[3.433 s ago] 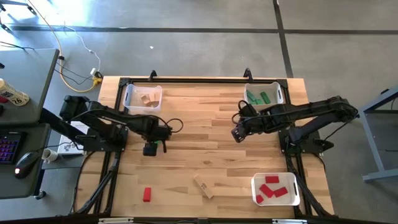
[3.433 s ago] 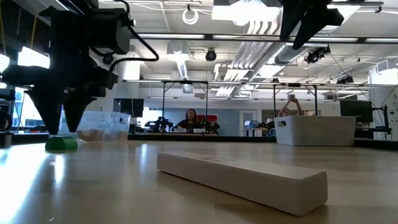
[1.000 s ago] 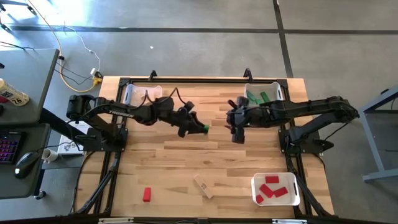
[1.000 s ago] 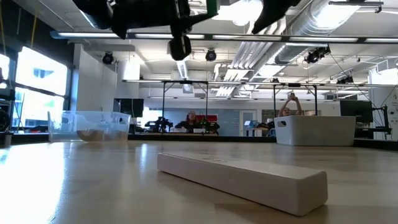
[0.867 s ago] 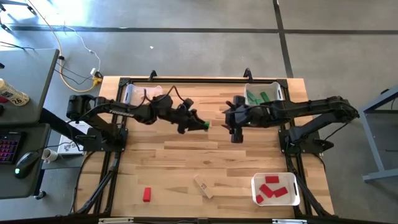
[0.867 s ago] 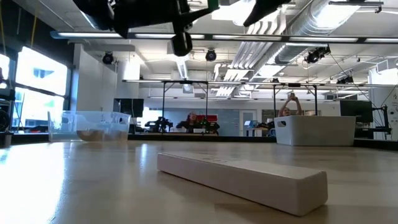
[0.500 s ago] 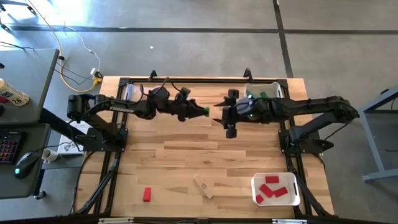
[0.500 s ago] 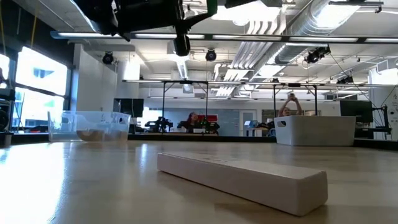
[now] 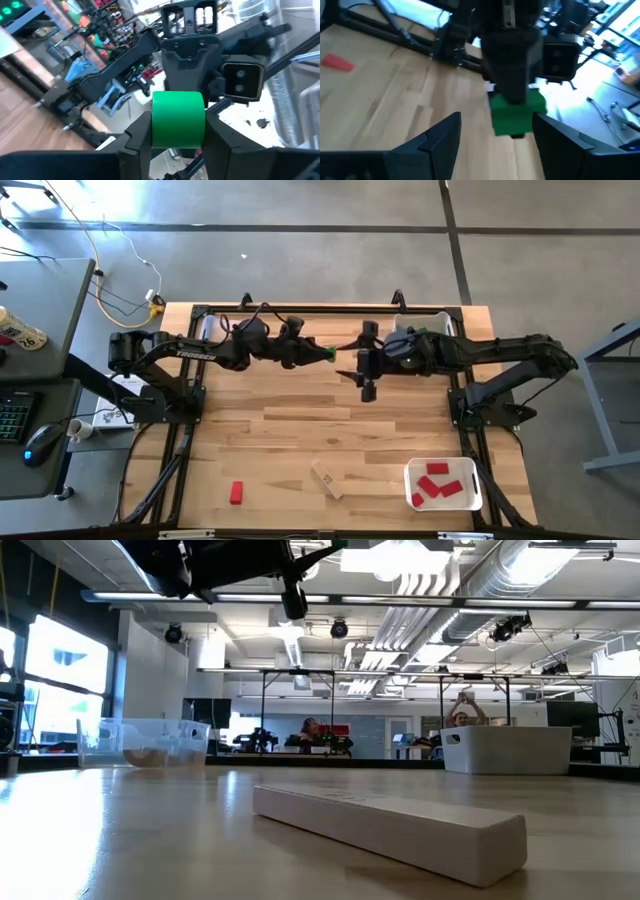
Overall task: Sort & place blocks by color
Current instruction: Put the green block into the gray bin
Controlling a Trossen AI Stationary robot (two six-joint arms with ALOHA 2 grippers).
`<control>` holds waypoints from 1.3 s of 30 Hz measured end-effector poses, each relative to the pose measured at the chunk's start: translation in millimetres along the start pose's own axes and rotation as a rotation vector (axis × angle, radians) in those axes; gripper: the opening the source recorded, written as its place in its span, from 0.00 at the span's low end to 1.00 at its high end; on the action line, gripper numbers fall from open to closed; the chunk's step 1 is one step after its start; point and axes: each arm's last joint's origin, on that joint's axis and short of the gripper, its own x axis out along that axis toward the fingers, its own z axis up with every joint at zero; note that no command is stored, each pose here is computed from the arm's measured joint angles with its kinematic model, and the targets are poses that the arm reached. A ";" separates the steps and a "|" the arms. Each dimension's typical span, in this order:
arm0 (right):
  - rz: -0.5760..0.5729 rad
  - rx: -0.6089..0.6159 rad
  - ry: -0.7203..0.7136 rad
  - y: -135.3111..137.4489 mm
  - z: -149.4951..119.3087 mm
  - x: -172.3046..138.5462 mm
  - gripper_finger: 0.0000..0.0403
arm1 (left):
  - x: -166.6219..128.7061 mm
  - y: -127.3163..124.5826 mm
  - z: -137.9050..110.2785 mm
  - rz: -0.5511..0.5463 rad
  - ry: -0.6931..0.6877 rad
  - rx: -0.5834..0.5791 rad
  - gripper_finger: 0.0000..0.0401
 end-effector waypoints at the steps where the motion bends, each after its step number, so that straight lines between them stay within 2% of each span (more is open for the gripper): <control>1: -0.016 0.002 -0.004 -0.9 0.7 0.0 0.57 | 0.0 -1.3 0.8 -0.013 -0.007 0.003 0.25; 7: -0.070 0.003 -0.054 -5.8 5.8 0.1 0.57 | 0.9 -4.0 -0.3 -0.032 -0.009 -0.015 0.25; 13: 0.021 -0.008 -0.105 -6.6 7.0 0.8 0.57 | 2.0 -5.8 -2.5 -0.039 -0.005 -0.037 0.25; 24: 0.054 0.027 -0.135 -12.6 6.3 2.0 0.57 | 7.3 -18.4 -2.0 -0.108 -0.018 -0.047 0.25; 39: 0.028 0.040 -0.175 -13.3 10.1 7.3 0.54 | 10.8 -23.6 1.8 -0.127 -0.008 -0.024 0.25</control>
